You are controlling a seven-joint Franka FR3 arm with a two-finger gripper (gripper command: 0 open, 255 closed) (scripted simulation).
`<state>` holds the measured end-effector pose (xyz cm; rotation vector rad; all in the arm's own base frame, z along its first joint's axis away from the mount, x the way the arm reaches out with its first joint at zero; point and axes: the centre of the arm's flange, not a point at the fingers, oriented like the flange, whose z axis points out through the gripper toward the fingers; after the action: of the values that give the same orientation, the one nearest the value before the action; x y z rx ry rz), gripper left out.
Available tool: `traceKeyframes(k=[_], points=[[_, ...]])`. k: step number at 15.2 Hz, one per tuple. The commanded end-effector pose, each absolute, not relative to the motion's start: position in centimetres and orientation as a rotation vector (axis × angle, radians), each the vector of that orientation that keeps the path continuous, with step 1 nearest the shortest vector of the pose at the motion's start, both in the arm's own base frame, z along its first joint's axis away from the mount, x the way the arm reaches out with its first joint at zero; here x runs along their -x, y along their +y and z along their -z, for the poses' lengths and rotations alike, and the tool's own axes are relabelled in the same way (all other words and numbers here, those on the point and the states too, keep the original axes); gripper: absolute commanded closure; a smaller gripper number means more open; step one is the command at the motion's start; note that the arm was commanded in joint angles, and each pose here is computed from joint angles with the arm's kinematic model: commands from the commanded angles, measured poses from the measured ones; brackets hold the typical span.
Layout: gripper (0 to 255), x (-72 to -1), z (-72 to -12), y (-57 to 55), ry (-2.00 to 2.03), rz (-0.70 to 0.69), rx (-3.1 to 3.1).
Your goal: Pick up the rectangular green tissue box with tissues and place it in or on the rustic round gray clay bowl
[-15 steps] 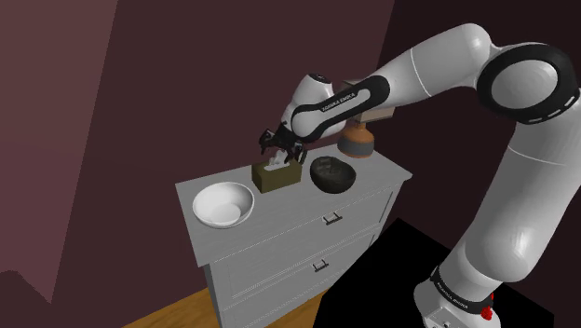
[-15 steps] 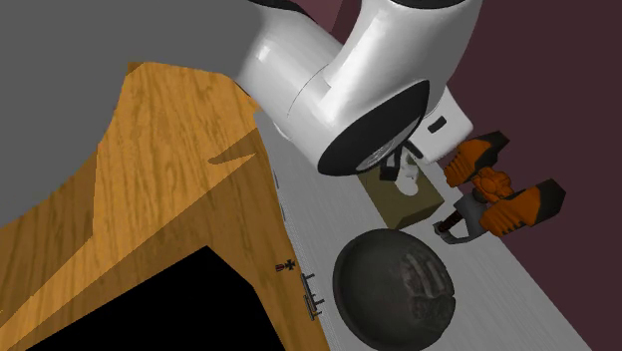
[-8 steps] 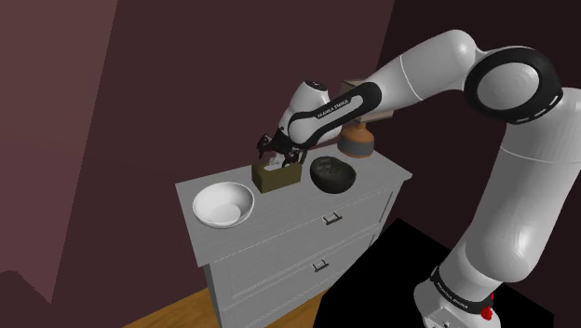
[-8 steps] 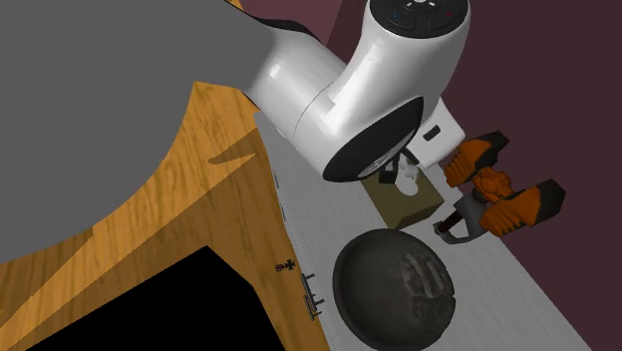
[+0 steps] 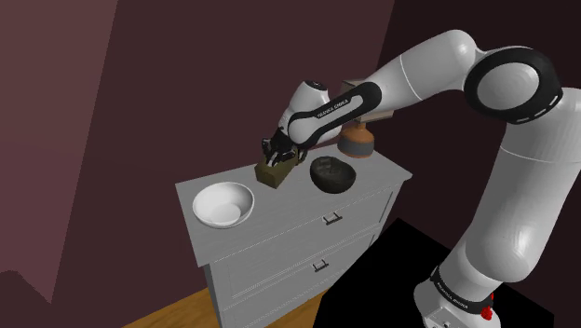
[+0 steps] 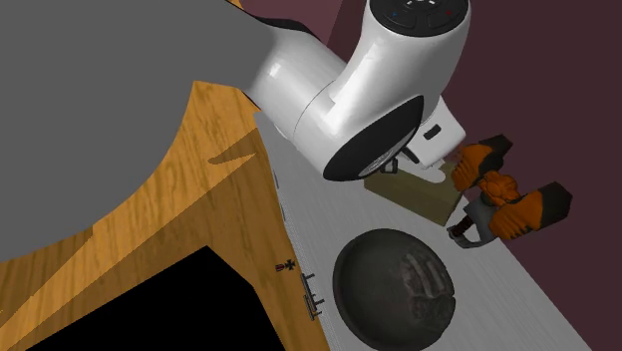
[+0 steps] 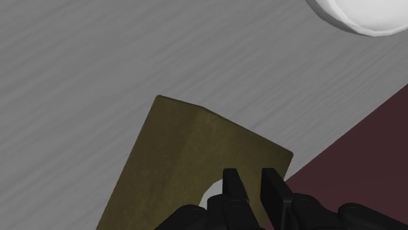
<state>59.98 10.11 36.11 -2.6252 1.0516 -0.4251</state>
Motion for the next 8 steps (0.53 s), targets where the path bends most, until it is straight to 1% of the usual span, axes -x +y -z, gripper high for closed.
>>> traceKeyframes(k=[1,6,8], points=[[255,-60.0,-35.9,10.1,1.053,0.421,2.627],[255,-59.9,-36.0,10.1,1.053,0.421,2.627],[255,-59.9,-37.0,10.1,1.053,0.421,2.627]])
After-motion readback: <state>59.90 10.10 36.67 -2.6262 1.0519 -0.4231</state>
